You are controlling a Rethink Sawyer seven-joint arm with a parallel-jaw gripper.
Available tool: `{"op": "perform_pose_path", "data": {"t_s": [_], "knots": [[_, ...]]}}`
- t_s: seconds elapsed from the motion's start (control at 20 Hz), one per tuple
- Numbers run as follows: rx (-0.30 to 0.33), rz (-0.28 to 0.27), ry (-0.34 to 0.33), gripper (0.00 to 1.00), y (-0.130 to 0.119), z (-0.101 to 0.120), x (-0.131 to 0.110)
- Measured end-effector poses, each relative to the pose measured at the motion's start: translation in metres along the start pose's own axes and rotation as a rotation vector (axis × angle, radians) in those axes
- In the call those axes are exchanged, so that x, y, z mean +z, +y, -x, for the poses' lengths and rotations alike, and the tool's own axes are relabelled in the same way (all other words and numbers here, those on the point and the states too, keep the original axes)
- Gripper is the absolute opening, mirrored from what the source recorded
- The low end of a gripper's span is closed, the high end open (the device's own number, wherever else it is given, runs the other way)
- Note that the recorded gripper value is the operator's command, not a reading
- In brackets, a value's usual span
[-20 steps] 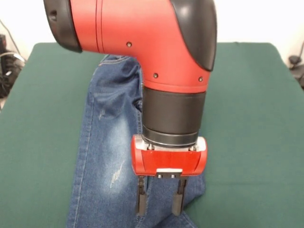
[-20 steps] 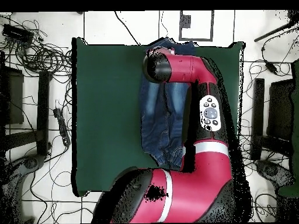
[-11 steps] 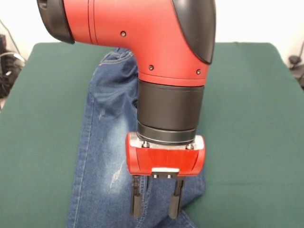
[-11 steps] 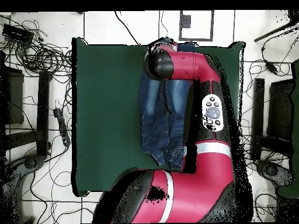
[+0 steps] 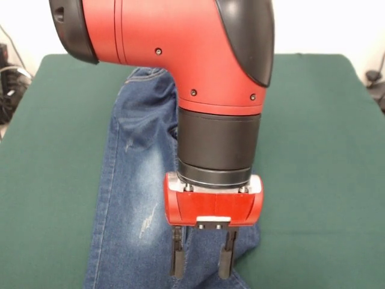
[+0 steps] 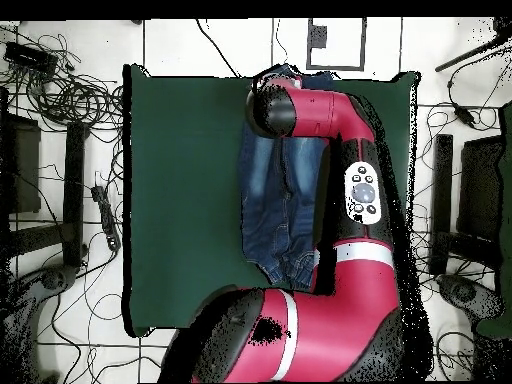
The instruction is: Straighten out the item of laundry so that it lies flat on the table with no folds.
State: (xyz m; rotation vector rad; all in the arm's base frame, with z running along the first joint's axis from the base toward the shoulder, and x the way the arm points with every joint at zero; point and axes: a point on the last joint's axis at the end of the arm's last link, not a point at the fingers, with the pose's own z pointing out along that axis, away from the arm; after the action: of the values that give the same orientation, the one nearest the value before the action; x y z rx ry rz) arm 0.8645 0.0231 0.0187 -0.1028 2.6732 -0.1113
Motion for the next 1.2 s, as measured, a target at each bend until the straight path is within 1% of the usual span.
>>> {"op": "perform_pose_path", "data": {"t_s": [0.2,0.65,1.2], "knots": [[0.005,0.004,0.004,1.00,0.001,-0.002,0.003],[0.022,0.022,0.031,1.00,0.006,-0.018,0.018],[0.046,0.036,0.025,1.00,0.008,-0.016,0.019]]}}
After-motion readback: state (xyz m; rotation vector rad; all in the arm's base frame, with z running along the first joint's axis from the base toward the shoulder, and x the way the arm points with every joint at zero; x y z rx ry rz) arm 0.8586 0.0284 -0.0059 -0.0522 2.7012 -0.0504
